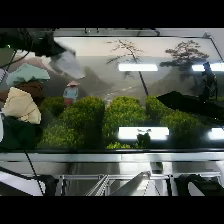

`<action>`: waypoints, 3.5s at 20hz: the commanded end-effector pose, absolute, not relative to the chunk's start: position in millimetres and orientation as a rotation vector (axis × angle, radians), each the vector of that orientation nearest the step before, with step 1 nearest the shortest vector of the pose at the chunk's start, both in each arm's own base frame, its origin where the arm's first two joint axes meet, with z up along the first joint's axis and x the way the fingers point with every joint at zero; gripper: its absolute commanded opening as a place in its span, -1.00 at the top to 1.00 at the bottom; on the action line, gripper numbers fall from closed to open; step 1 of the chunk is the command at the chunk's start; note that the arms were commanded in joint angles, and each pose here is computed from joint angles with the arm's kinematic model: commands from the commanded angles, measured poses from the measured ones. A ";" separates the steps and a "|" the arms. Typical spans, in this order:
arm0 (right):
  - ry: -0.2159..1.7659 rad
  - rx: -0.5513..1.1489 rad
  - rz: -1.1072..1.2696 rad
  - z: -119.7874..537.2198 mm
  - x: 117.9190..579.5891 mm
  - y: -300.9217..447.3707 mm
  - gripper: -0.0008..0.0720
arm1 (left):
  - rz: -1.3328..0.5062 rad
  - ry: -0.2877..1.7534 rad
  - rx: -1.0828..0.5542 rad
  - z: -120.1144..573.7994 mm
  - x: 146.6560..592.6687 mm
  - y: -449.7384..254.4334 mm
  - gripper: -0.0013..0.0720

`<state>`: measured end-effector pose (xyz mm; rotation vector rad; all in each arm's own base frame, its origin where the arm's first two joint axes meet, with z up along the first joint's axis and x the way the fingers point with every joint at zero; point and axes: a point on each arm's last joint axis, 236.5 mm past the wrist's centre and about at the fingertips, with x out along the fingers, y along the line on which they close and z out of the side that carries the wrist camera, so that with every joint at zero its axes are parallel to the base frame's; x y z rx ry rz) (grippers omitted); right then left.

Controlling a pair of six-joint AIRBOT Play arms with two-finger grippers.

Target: Fold the shirts.

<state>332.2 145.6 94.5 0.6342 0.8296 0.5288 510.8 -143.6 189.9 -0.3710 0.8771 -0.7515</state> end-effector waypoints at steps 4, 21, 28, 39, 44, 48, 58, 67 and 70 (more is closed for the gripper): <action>0.865 0.575 0.527 85.5 324.5 141.3 0.93 | -1.205 0.968 -0.246 233.6 353.6 -263.9 0.91; 0.957 0.622 0.517 84.0 297.0 110.5 -0.30 | -1.205 1.442 -0.302 25.2 299.8 -323.5 -0.87; 1.191 0.577 0.623 1.3 285.9 163.1 -0.34 | -1.011 1.573 -0.530 29.9 286.9 -227.3 -0.98; 1.263 0.800 0.752 -69.6 323.6 246.1 -0.33 | -0.811 1.599 -0.569 -82.6 199.3 -261.9 -0.93; 1.203 0.864 0.782 -53.0 339.9 254.1 0.49 | -0.866 1.607 -0.462 -94.9 199.0 -297.1 0.18; 1.048 0.892 0.986 9.6 342.3 258.6 0.94 | -1.030 1.583 -0.454 -45.5 212.9 -314.3 0.93; 0.066 0.399 0.985 359.1 264.4 153.7 0.94 | -1.042 0.791 -0.336 284.2 226.0 -199.9 0.91; 0.463 0.494 0.668 223.1 332.5 123.6 0.93 | -0.848 0.907 -0.457 217.4 283.6 -150.9 0.91; 0.631 0.547 0.490 111.6 395.5 97.4 0.94 | -0.833 0.989 -0.494 129.7 340.2 -149.8 0.92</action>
